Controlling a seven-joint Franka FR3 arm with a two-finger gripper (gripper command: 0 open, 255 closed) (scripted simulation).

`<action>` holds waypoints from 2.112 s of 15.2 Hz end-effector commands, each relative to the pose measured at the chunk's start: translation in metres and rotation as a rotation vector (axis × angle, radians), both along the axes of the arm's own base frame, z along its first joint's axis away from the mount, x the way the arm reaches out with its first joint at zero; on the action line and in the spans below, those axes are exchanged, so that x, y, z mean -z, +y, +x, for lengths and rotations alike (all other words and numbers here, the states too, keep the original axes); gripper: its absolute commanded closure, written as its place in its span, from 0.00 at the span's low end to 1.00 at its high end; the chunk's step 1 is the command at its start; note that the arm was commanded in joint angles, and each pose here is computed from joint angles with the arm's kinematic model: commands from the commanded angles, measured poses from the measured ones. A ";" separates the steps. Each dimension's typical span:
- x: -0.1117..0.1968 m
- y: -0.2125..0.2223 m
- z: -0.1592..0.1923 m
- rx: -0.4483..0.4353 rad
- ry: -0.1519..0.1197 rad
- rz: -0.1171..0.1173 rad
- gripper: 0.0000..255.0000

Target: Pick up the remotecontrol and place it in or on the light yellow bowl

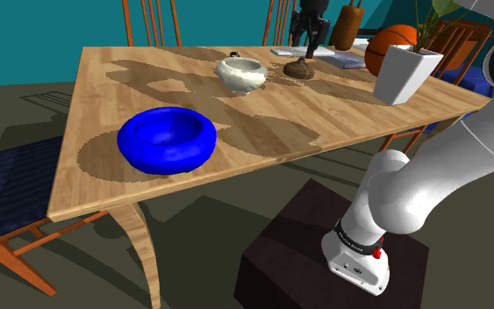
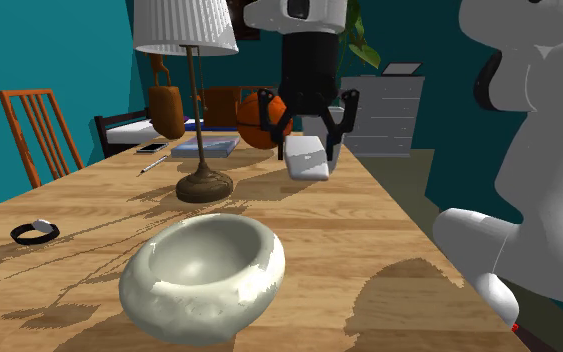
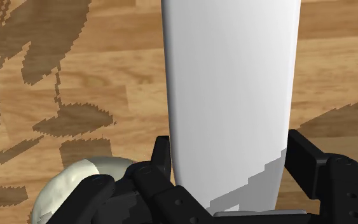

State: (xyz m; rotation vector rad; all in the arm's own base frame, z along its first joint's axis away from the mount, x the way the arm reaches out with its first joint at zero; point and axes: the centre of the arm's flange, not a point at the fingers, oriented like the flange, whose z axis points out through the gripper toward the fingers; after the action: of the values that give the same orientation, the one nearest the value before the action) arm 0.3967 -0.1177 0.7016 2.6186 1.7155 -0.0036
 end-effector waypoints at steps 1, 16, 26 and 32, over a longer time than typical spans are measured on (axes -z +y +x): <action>-0.011 0.000 -0.001 0.000 0.000 0.000 1.00; -0.015 0.084 0.166 0.000 0.000 0.000 1.00; 0.038 0.084 0.166 0.000 0.000 0.000 1.00; 0.057 0.084 0.166 0.000 0.000 0.000 1.00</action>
State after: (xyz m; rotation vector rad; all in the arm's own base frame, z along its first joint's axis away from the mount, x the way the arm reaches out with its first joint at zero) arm 0.5623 -0.0336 0.6450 2.6190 1.7158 -0.0043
